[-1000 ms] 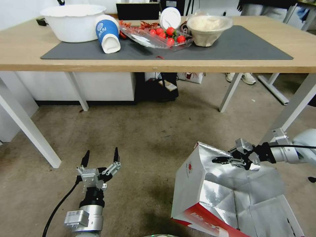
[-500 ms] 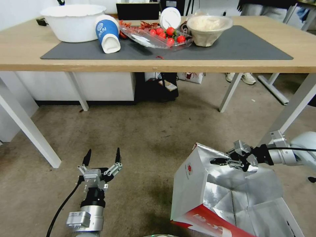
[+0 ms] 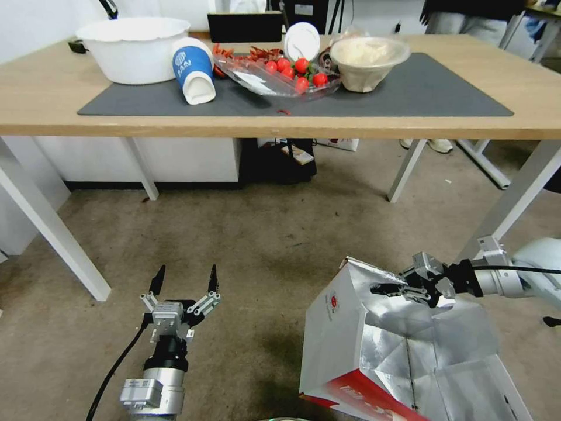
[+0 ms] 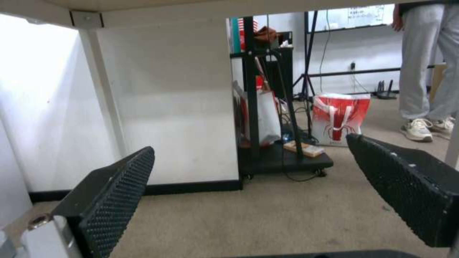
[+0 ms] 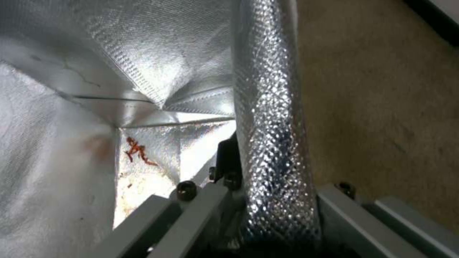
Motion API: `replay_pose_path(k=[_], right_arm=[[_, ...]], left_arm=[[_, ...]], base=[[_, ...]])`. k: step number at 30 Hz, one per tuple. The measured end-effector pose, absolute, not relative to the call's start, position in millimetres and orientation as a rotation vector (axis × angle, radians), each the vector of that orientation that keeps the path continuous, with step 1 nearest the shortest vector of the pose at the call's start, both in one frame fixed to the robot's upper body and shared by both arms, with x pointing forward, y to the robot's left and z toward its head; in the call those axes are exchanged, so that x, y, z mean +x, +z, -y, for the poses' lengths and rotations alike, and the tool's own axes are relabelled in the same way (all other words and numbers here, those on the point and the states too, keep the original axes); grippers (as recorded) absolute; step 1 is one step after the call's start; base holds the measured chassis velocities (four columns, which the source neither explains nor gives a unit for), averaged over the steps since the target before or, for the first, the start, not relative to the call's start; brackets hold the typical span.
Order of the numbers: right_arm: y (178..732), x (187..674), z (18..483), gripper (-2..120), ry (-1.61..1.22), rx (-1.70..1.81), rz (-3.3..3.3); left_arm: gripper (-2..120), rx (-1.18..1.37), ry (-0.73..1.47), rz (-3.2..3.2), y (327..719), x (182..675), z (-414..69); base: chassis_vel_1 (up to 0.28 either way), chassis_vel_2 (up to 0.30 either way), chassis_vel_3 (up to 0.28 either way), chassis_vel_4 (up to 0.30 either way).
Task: Pick up the food delivery bag from the floor and place it on the table.
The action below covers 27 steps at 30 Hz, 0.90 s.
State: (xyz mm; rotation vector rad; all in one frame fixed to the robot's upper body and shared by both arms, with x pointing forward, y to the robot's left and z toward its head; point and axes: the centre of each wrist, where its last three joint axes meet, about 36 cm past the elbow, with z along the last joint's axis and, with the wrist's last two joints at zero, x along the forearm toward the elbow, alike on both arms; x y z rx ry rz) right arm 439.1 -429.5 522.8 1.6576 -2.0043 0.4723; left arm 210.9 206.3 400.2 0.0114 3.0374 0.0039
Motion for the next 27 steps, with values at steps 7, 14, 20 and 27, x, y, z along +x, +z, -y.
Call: replay_pose_path(k=[7, 14, 20, 27], right_arm=[[523.5, 440.4, 430.8, 0, 0.472, 1.654, 2.010], [520.9, 440.5, 430.4, 0, 0.466, 1.655, 2.007], [521.8, 441.2, 430.6, 0, 0.469, 1.654, 2.008], [522.6, 441.2, 430.4, 0, 0.471, 1.656, 2.007]], left_arm=[[100, 0.019, 0.012, -3.036, 399.9, 211.7, -207.7], [100, 0.037, 0.014, -3.036, 399.1, 212.1, -208.2], [100, 0.042, 0.013, -3.035, 398.5, 212.5, -208.0], [100, 0.049, 0.012, -3.032, 398.4, 212.4, -208.1]], base=[[0.000, 0.000, 0.000, 0.000], [0.000, 0.000, 0.000, 0.000], [0.000, 0.000, 0.000, 0.000], [0.000, 0.000, 0.000, 0.000]])
